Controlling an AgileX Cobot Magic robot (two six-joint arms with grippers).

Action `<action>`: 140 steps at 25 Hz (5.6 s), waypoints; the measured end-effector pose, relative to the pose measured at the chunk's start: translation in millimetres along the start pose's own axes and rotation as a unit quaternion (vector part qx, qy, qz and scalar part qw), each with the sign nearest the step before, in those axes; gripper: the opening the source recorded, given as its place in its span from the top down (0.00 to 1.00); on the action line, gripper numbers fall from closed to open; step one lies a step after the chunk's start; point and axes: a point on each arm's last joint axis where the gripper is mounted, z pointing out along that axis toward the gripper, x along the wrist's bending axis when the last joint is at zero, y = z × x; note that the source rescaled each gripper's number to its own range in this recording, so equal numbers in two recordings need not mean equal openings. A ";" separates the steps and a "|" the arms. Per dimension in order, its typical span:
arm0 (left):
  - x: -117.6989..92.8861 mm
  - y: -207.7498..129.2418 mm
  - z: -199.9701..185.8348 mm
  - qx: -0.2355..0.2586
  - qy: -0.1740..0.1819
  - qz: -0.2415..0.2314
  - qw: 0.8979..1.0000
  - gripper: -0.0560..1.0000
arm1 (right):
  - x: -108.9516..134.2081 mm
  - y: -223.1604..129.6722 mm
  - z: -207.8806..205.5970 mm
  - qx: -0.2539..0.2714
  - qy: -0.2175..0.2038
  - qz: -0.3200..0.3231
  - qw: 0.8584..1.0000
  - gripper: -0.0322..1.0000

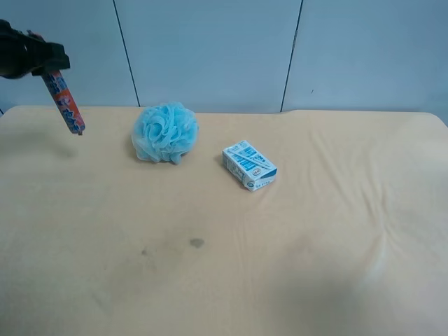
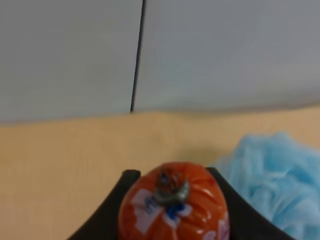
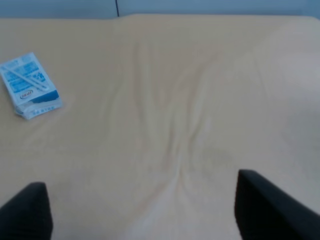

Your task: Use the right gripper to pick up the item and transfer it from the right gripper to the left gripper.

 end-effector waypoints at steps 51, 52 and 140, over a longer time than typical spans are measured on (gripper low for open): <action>13.5 -55.7 52.7 0.112 -0.009 0.032 0.993 0.36 | 0.0 0.0 0.0 0.000 0.000 0.000 1.000 0.38; 13.1 -54.2 51.4 0.109 -0.009 0.034 0.993 0.31 | 0.0 0.0 0.0 0.000 0.000 0.000 1.000 0.38; -79.6 -155.2 -305.2 -0.039 0.070 0.100 0.992 0.06 | 0.0 0.0 0.0 0.000 0.000 0.000 1.000 0.38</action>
